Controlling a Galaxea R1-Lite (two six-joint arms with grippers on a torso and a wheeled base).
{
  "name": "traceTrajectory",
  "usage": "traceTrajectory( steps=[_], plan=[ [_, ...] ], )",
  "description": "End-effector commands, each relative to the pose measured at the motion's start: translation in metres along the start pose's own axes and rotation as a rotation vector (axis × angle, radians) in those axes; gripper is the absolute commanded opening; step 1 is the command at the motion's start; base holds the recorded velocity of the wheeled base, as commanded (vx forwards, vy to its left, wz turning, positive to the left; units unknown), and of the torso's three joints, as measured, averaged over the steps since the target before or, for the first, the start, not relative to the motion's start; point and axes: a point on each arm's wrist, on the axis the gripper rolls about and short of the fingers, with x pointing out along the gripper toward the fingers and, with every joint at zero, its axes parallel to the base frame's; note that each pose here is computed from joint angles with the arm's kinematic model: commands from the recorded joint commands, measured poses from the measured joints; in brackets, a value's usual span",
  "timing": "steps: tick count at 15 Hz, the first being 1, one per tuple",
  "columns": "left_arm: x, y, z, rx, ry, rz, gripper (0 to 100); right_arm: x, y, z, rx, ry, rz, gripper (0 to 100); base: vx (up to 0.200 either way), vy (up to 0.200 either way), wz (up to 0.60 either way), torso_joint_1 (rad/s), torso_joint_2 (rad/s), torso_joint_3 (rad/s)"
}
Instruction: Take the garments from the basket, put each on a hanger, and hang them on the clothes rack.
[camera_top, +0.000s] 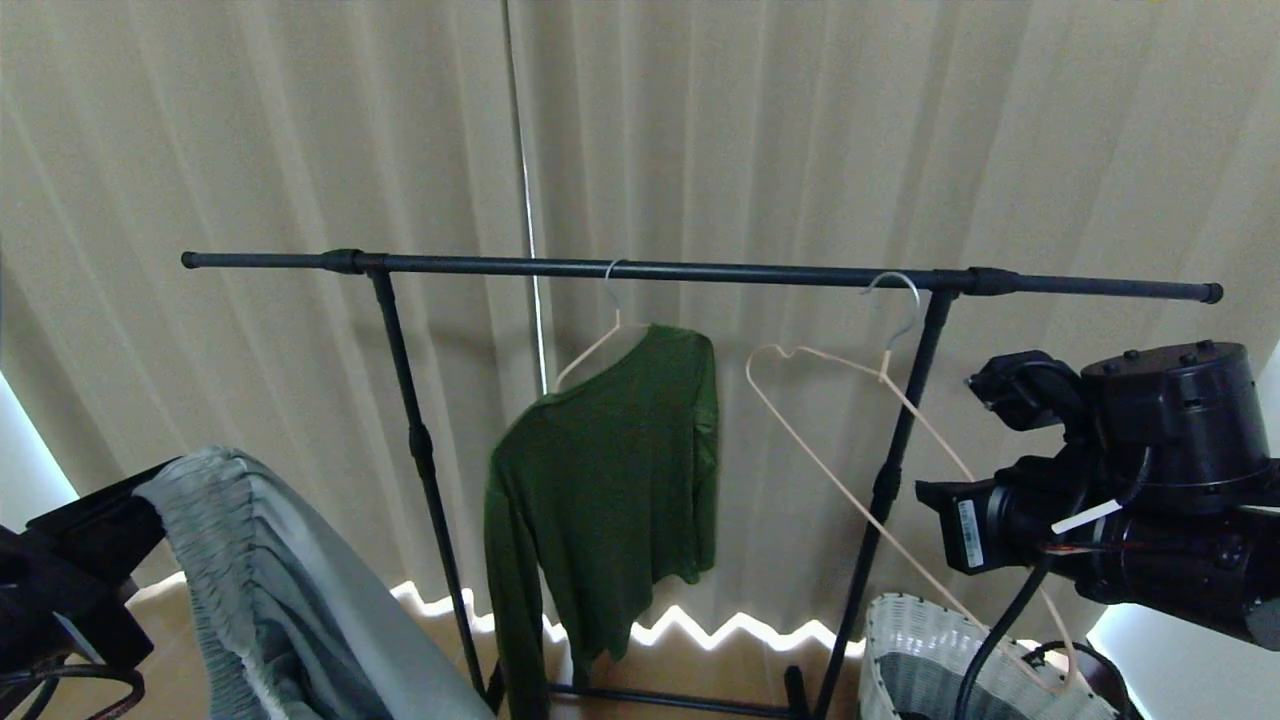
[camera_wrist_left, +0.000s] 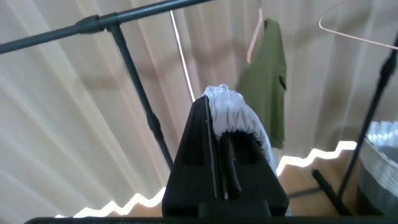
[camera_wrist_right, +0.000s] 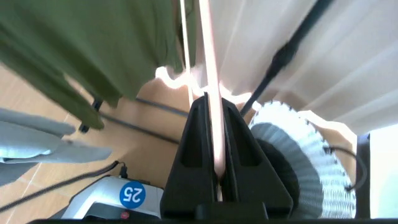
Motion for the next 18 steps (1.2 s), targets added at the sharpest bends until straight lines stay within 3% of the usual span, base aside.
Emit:
traceTrajectory(
  steps=[1,6,8,10,11,12,13,16,18],
  plan=[
    [-0.001,-0.001,-0.003,-0.002,0.011,-0.004,0,-0.006,-0.001,0.001,0.005,-0.014,0.012,0,0.0,0.0,0.0,0.0,0.0,0.0],
    [0.007,0.0,0.001,-0.003,0.026,-0.015,0,-0.021,-0.003,-0.009,0.009,-0.041,0.072,0,0.0,0.0,0.0,0.0,0.0,0.0],
    [0.024,-0.001,0.021,0.026,0.139,-0.084,0,-0.021,0.002,-0.01,0.019,-0.119,0.196,0,0.0,0.0,0.0,0.0,0.0,0.0],
    [0.032,-0.004,0.042,-0.014,0.236,-0.157,0,-0.023,0.008,-0.01,0.011,-0.143,0.27,0,0.0,0.0,0.0,0.0,0.0,0.0],
    [0.048,-0.012,0.064,-0.108,0.303,-0.229,0,-0.027,0.013,-0.01,0.008,-0.157,0.322,0,0.0,0.0,0.0,0.0,0.0,0.0],
    [0.051,-0.013,0.066,-0.122,0.308,-0.232,0,-0.027,0.014,-0.011,0.006,-0.158,0.329,0,0.0,0.0,0.0,0.0,0.0,0.0],
    [0.078,-0.018,0.075,-0.178,0.351,-0.191,0,-0.037,0.025,-0.017,-0.023,-0.169,0.413,0,0.0,0.0,0.0,0.0,0.0,0.0],
    [0.114,-0.023,0.069,-0.176,0.403,-0.005,0,-0.052,0.043,-0.031,-0.06,-0.161,0.532,0,0.0,0.0,0.0,0.0,0.0,0.0],
    [0.128,-0.024,0.068,-0.186,0.401,0.039,0,-0.065,0.055,-0.033,-0.062,-0.166,0.618,0,0.0,0.0,0.0,0.0,0.0,0.0]
  ],
)
